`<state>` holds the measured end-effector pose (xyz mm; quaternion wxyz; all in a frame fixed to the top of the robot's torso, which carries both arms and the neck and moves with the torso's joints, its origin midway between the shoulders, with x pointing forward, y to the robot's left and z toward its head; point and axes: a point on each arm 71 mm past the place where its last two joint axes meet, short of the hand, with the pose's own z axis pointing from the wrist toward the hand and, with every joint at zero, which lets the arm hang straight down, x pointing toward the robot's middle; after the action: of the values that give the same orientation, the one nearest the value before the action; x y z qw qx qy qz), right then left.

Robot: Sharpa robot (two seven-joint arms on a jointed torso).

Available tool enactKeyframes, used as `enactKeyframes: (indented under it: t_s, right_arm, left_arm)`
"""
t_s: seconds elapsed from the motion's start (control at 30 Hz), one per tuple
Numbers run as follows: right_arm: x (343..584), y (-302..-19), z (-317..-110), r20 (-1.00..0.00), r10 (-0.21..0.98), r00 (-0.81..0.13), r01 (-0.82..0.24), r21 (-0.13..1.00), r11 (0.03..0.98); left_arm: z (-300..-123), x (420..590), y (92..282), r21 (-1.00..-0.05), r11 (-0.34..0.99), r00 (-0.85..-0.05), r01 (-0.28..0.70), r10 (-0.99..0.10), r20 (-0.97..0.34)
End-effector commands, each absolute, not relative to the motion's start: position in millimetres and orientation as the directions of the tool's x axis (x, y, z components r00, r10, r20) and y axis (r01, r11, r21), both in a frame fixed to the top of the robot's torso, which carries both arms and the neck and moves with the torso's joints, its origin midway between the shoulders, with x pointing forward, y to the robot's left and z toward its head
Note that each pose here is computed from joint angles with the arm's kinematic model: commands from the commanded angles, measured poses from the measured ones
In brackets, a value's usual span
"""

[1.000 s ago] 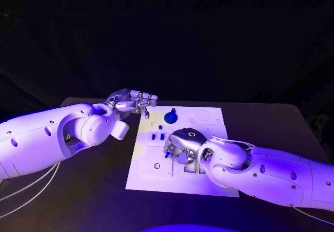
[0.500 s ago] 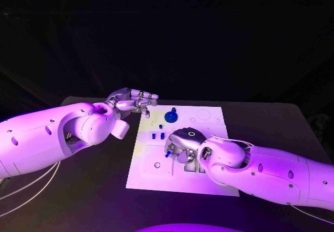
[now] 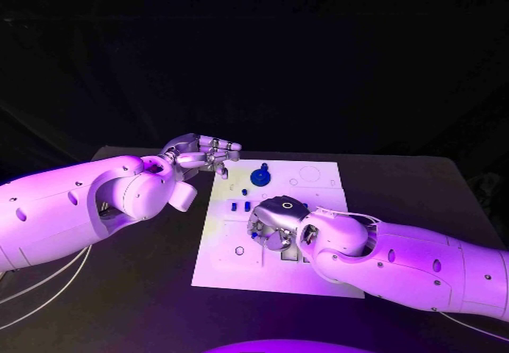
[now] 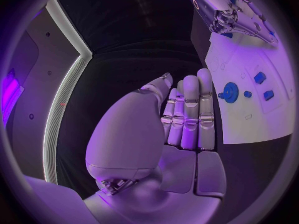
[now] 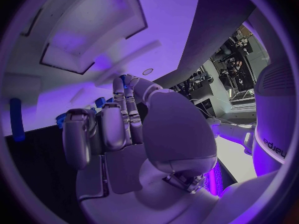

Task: Assemble the parts on the task board

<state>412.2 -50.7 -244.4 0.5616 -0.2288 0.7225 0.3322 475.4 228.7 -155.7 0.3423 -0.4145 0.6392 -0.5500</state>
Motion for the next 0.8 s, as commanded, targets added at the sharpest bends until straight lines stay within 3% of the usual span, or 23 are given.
enactKeyframes:
  t_s: [0.03, 0.53, 0.8]
  right_arm:
    - [411, -51, -251, -0.958, -0.009, -0.286, -0.704, 0.204, 0.68]
    - [410, -59, -245, -0.962, 0.059, -0.266, -0.68, 0.23, 0.696]
    - [408, -82, -221, -0.964, 0.103, -0.244, -0.662, 0.243, 0.709]
  left_arm:
    - [-154.9, 474.5, 226.1, -0.987, 0.044, -0.439, -0.155, -0.898, 0.03]
    - [-155.1, 474.3, 227.2, -0.986, 0.046, -0.439, -0.159, -0.898, 0.029]
    - [-155.2, 474.3, 229.4, -0.986, 0.047, -0.434, -0.16, -0.9, 0.028]
